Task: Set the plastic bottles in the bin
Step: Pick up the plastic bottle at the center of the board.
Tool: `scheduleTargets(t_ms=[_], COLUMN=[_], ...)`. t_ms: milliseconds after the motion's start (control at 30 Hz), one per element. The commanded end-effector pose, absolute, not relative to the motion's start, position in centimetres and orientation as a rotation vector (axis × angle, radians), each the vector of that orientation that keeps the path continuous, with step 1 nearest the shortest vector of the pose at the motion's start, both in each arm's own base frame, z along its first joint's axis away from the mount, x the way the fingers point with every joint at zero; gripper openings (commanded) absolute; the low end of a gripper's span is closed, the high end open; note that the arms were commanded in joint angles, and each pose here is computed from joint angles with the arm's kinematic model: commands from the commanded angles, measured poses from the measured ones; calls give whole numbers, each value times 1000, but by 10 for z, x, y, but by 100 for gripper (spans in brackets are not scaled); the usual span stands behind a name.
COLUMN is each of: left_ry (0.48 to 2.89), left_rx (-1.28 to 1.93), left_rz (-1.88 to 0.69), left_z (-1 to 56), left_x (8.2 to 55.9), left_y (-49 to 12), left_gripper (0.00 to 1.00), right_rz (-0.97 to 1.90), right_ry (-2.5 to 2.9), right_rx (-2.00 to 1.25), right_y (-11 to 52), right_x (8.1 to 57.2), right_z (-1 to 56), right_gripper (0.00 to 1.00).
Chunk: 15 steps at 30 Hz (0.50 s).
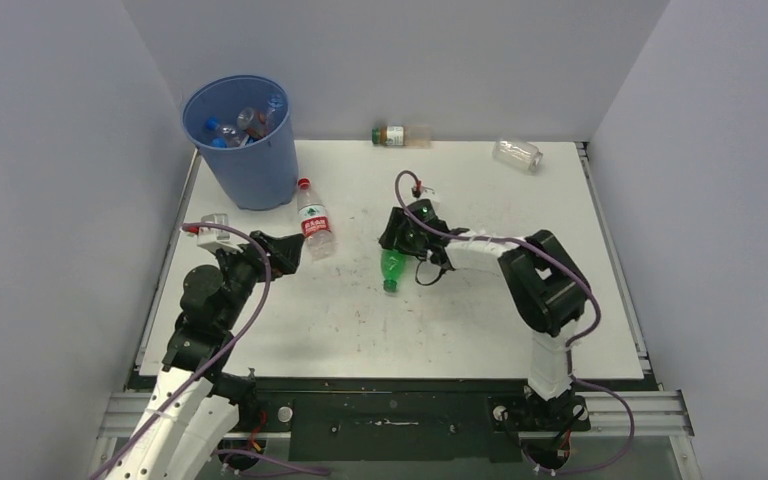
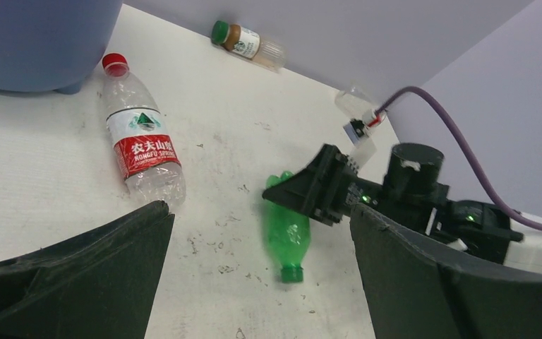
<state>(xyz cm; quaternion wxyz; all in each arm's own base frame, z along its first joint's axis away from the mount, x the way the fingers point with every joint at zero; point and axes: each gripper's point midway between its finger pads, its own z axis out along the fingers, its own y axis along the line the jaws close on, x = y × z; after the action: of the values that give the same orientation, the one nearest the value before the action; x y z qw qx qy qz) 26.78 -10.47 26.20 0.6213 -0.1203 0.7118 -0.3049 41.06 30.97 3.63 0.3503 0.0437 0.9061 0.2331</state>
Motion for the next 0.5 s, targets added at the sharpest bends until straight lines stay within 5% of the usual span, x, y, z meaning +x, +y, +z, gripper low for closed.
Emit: scheduleTargets(t_ms=[0, 167, 467], left_ry=[1593, 1625, 1453], left_rx=[-238, -5, 313], left_rz=[-691, -849, -1200], left_z=[277, 284, 306], left_x=[269, 257, 194], left_y=[-108, -153, -236], left_gripper=[96, 97, 96], right_rz=[810, 932, 1130], right_ry=[2103, 1781, 1406], right_rx=[73, -23, -33], right_y=[301, 267, 217], right_x=[382, 322, 235], right_z=[124, 220, 307], right_gripper=[36, 36, 35])
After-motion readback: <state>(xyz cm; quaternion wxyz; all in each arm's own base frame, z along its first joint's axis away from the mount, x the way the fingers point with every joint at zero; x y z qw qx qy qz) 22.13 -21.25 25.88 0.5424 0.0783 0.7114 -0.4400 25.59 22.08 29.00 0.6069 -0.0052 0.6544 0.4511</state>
